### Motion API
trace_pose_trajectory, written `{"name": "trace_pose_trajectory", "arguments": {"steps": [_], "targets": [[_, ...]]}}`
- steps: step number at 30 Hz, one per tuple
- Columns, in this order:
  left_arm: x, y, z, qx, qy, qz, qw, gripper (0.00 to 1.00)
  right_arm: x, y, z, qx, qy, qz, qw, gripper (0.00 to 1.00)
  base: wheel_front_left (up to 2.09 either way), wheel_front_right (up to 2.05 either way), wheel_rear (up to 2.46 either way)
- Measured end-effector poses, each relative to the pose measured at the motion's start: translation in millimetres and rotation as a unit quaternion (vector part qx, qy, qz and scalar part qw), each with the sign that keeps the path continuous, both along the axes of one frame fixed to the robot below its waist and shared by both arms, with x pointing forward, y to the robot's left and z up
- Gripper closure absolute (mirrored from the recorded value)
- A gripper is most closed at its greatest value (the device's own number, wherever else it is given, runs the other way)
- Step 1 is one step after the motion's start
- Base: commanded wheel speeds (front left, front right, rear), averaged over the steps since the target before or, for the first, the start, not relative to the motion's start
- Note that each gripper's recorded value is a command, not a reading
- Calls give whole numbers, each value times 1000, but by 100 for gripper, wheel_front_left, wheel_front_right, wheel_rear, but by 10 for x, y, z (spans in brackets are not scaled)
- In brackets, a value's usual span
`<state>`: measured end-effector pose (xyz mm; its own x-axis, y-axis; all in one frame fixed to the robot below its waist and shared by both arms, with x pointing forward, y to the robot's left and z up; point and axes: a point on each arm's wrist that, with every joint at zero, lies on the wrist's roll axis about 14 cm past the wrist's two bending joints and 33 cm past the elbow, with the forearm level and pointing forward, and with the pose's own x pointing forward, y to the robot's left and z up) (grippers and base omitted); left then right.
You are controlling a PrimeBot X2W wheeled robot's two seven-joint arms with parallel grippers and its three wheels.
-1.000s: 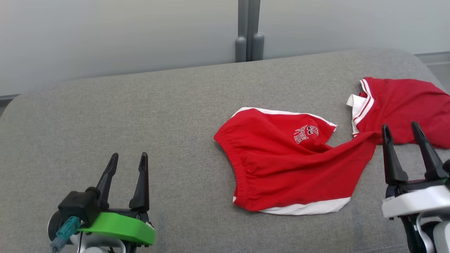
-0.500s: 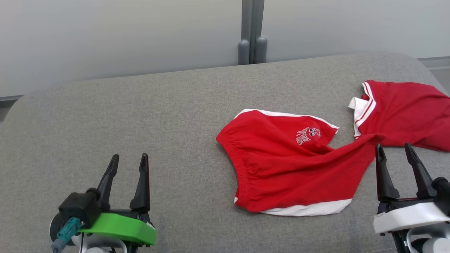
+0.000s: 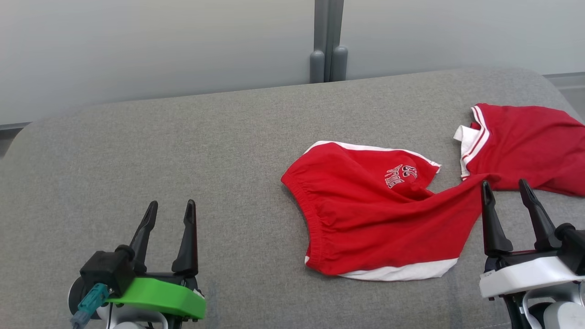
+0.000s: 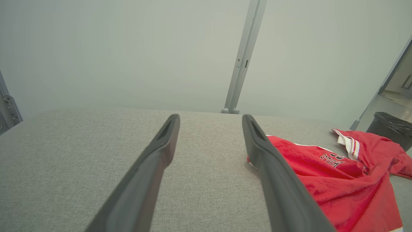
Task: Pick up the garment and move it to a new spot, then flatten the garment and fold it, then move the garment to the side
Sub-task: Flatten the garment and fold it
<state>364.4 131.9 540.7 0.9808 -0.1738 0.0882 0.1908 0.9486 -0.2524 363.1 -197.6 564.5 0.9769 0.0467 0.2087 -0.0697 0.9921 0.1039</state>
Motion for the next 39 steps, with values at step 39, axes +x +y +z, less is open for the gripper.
{"name": "trace_pose_trajectory", "arguments": {"steps": [39], "targets": [[-251,-1699,-1371,54,231,-313,920,0,-20,-390,-87,7,11,-60,998,0,0,0,0]]}}
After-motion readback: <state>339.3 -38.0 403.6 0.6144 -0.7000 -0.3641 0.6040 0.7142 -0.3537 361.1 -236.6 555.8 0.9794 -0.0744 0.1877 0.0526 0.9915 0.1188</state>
